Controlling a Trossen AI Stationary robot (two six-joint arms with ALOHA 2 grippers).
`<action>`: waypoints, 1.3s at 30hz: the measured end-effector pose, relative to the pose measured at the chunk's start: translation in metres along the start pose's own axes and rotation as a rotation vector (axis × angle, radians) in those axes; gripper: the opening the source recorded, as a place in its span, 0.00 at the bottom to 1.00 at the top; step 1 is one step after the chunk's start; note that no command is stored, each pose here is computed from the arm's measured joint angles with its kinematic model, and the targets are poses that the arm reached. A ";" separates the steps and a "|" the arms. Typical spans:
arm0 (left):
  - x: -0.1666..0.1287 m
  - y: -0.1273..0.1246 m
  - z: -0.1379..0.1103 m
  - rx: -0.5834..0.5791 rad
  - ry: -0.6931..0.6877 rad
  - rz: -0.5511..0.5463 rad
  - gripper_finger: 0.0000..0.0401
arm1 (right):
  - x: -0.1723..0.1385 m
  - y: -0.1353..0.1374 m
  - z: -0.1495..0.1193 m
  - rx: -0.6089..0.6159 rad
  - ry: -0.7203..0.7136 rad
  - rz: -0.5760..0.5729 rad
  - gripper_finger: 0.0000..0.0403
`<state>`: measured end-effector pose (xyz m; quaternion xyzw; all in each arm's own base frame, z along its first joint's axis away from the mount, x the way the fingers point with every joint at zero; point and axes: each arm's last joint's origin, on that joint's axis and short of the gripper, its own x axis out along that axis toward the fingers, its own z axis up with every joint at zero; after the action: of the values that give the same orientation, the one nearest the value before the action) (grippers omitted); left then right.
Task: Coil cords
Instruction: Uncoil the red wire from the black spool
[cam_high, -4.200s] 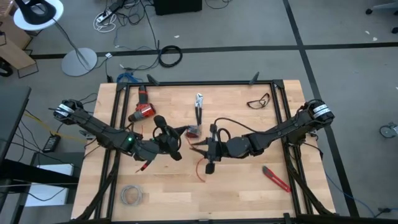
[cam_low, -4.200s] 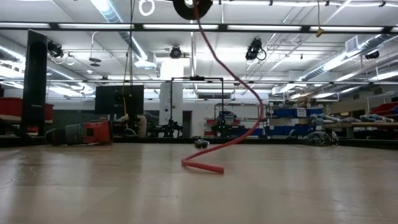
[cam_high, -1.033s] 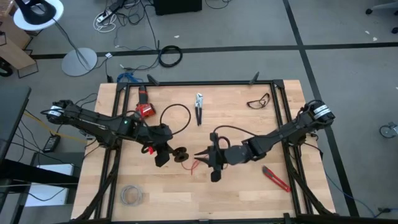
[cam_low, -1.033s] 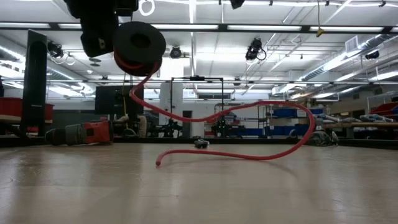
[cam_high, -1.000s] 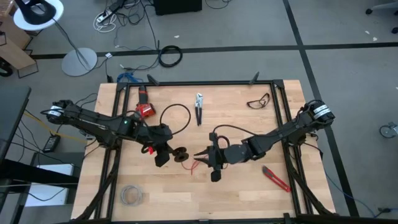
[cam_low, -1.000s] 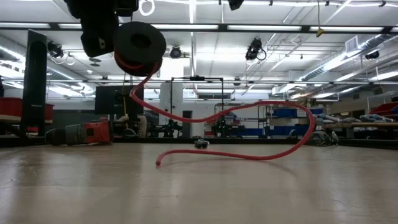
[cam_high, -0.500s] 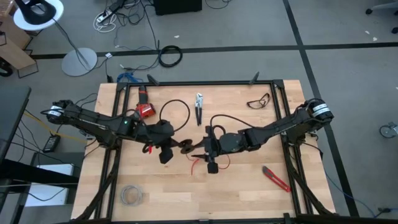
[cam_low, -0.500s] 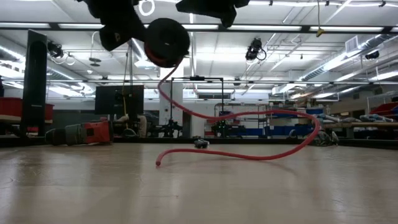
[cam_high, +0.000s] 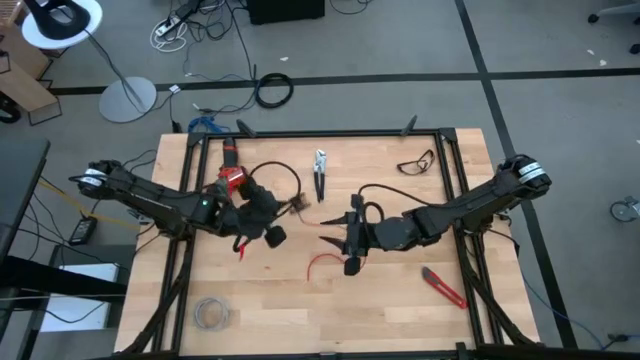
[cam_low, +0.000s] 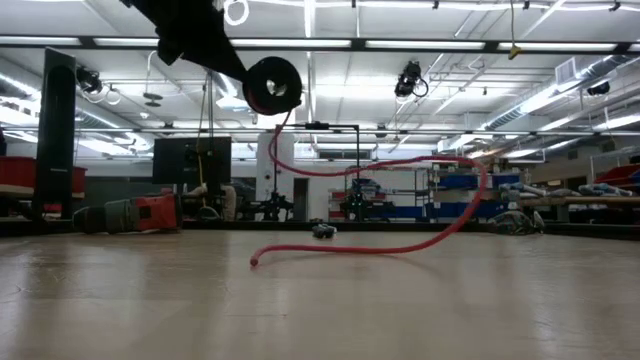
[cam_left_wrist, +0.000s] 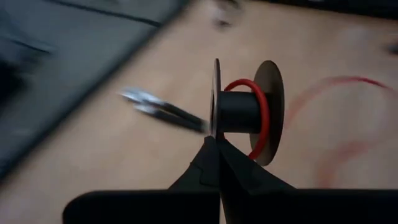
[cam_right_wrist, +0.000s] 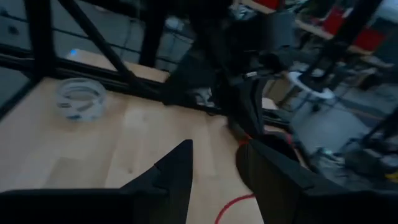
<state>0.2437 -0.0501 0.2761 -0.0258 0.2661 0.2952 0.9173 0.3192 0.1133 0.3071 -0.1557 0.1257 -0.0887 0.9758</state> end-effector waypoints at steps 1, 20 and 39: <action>0.002 0.000 -0.001 0.006 -0.022 0.056 0.00 | -0.002 0.000 0.001 -0.009 0.000 -0.023 0.37; 0.046 -0.028 -0.018 0.037 -0.315 0.654 0.00 | -0.003 -0.005 0.007 0.050 -0.039 -0.108 0.32; -0.020 -0.025 0.017 -0.048 -0.344 0.237 0.00 | 0.023 0.000 -0.030 0.063 0.171 0.073 0.28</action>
<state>0.2518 -0.0779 0.2981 0.0345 0.0994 0.4074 0.9072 0.3332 0.1000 0.2745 -0.1123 0.2112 -0.0698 0.9685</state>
